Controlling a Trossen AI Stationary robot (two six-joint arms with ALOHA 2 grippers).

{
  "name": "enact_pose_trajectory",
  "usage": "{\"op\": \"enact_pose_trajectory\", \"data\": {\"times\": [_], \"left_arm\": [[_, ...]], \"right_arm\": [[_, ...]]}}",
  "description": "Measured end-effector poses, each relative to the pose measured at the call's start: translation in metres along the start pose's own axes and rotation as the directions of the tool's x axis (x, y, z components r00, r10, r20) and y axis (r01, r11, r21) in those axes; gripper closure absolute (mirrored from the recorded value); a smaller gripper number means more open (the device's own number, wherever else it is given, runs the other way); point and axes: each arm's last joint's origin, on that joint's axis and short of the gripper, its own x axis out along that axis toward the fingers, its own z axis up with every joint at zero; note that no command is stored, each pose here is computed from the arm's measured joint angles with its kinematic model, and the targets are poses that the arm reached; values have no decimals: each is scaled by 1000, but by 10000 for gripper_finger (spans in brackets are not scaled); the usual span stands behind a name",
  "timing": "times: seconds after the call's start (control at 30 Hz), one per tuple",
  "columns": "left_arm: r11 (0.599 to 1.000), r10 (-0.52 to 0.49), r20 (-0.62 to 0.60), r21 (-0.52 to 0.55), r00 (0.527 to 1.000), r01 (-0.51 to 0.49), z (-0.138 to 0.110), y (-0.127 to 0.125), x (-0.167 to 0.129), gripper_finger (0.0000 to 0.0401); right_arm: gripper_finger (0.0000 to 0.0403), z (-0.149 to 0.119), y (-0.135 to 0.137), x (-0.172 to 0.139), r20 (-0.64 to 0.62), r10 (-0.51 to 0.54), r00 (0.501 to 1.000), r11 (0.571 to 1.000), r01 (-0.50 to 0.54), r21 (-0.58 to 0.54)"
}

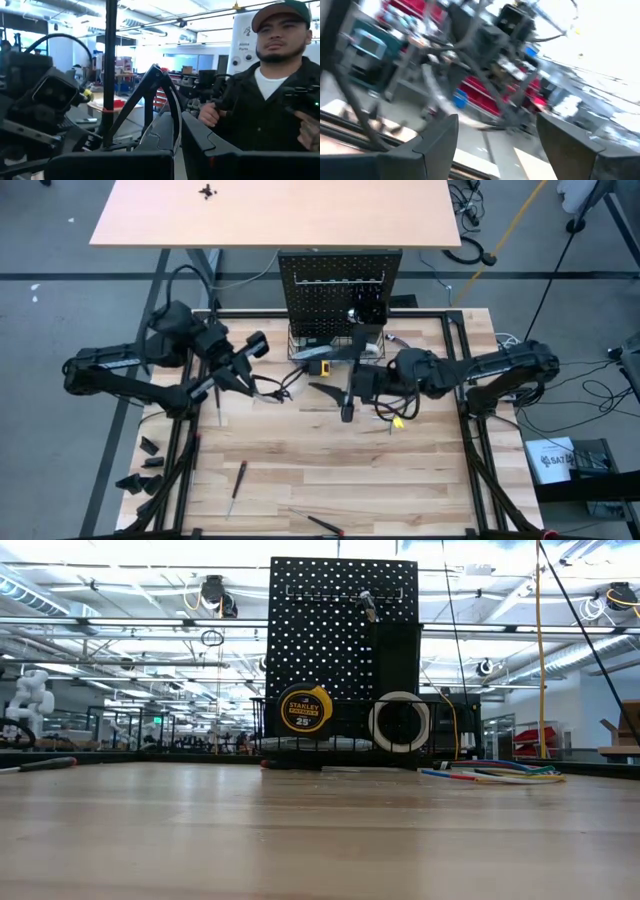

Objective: Hang tools onto peg board
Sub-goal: Hang the safety glasses on the pegboard

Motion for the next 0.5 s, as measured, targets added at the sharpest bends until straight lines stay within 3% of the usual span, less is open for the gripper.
{"op": "enact_pose_trajectory", "data": {"times": [0.17,0.5], "left_arm": [[998,48,14,31,999,-48,1,3,-2,392],[980,193,36,34,981,-194,-2,17,-4,392]], "right_arm": [[140,11,3,-12,-59,-68,996,996,64,-69],[140,11,9,-15,-95,-56,994,997,50,-63]]}}
